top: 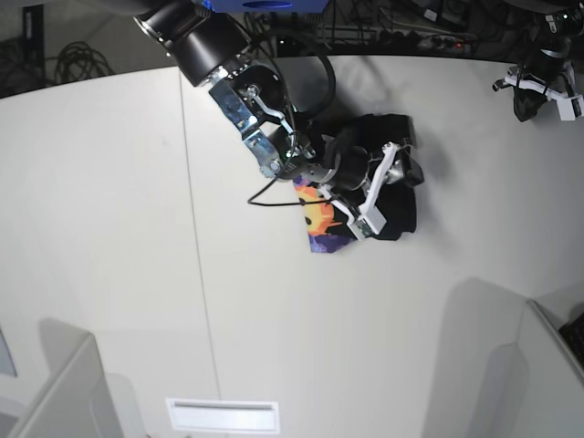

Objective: Fold the T-shirt properly

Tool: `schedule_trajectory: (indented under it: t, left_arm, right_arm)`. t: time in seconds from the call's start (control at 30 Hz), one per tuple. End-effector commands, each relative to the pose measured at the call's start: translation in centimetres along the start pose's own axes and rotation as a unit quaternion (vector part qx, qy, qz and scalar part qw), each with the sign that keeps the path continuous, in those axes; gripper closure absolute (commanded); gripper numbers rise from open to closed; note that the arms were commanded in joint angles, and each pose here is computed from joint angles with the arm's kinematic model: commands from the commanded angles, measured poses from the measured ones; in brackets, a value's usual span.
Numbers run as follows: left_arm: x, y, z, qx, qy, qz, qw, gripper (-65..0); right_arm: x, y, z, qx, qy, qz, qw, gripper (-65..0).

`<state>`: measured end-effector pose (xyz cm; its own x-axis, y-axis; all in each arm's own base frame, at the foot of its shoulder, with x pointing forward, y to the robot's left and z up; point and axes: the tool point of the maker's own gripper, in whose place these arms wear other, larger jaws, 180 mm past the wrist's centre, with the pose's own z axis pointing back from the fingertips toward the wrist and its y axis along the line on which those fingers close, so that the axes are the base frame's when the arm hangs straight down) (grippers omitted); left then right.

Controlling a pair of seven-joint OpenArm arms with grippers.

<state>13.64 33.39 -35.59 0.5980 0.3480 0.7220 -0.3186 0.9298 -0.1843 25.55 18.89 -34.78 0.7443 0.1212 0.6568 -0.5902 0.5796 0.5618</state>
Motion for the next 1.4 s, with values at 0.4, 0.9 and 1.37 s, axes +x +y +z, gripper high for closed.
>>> schedule_trajectory:
  t: [0.4,0.9,1.37]
  left_arm:
    - [1.1,0.1,0.4,-0.002,-0.018,-0.009,1.000,0.0]
    - [2.0,-0.8,-0.1,-0.013,-0.030,-0.009,0.999,0.0]
    - [1.3,-0.1,0.4,-0.005,-0.019,-0.011,1.000,0.0]
  right_arm:
    - [5.8,8.1,2.5,0.087,-0.054,0.120,0.9875,-34.1]
    - [6.0,-6.5,4.0,-0.057,-0.056,-0.003,0.9968,0.0]
    - [3.6,-4.5,-1.5,-0.039,0.023,0.026,0.9987,0.0]
